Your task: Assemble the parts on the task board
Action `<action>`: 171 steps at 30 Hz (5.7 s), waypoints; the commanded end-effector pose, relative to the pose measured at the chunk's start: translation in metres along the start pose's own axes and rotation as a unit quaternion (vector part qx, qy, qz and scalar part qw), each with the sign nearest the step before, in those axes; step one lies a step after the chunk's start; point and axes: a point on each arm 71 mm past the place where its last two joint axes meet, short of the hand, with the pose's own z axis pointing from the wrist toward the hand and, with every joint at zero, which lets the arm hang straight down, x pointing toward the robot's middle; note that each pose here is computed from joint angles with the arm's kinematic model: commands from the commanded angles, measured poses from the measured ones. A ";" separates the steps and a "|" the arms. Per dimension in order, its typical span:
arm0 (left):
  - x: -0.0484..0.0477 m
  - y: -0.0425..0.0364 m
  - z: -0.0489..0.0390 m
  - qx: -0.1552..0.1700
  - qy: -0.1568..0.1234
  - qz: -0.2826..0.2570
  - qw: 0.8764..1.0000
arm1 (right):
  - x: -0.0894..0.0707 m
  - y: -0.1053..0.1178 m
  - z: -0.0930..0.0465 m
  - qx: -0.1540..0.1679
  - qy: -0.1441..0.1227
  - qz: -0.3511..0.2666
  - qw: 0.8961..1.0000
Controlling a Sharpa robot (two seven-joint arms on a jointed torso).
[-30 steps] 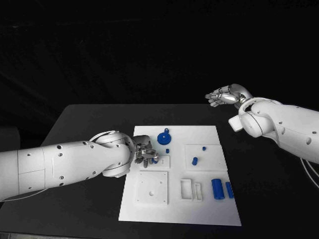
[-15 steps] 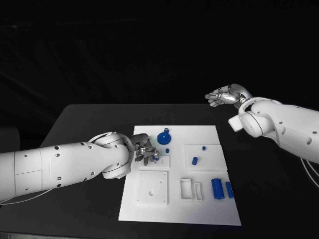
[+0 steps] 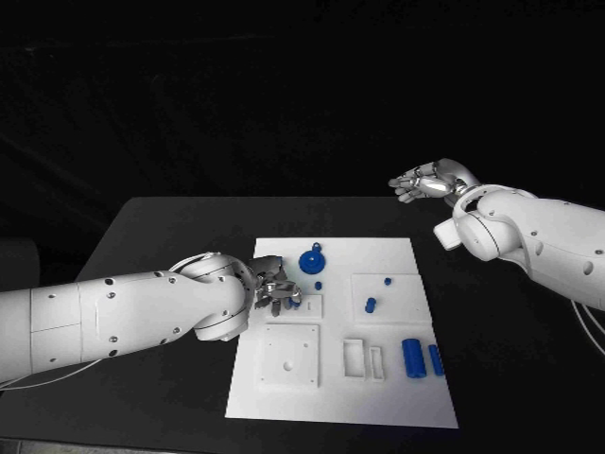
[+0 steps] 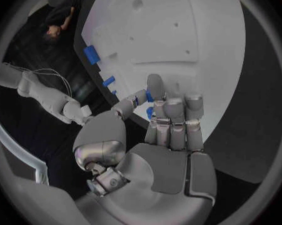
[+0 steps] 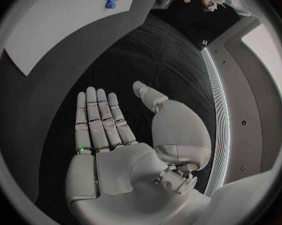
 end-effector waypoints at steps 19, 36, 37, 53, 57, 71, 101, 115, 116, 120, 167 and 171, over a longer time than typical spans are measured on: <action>0.0102 0.0037 0.0043 -0.011 0.030 0.021 0.999 | 0.003 0.003 -0.001 -0.006 0.007 0.001 1.000; 0.0125 0.0041 0.0037 -0.008 0.041 0.035 0.998 | 0.004 0.003 -0.002 -0.007 0.010 0.002 1.000; 0.0121 0.0041 0.0036 -0.007 0.039 0.033 0.999 | 0.004 0.003 -0.002 -0.007 0.010 0.002 1.000; 0.0121 0.0071 0.0051 -0.015 0.050 0.031 0.998 | 0.004 0.003 -0.002 -0.007 0.011 0.002 1.000; 0.0122 0.0083 0.0054 -0.017 0.056 0.028 0.998 | 0.004 0.003 -0.001 -0.006 0.011 0.002 1.000; 0.0159 0.0084 0.0061 -0.023 0.091 0.035 0.995 | 0.005 0.003 -0.001 -0.004 0.012 0.002 1.000; 0.0009 -0.0012 0.0099 -0.027 0.130 0.040 0.990 | 0.006 0.003 -0.001 -0.003 0.015 0.002 1.000; -0.0021 -0.0052 0.0112 -0.017 0.111 0.028 0.993 | 0.006 0.003 0.000 -0.004 0.015 0.002 1.000; -0.0023 -0.0054 0.0115 -0.017 0.111 0.028 0.993 | 0.006 0.004 0.000 -0.004 0.016 0.002 1.000; -0.0033 -0.0051 0.0119 -0.019 0.110 0.028 0.993 | 0.006 0.004 0.000 -0.004 0.016 0.002 1.000; -0.0087 -0.0015 0.0164 -0.032 0.137 0.061 0.988 | 0.004 0.001 -0.002 0.003 0.017 0.004 1.000; -0.0086 -0.0027 0.0168 -0.034 0.142 0.057 0.988 | 0.004 0.001 -0.002 0.003 0.017 0.004 1.000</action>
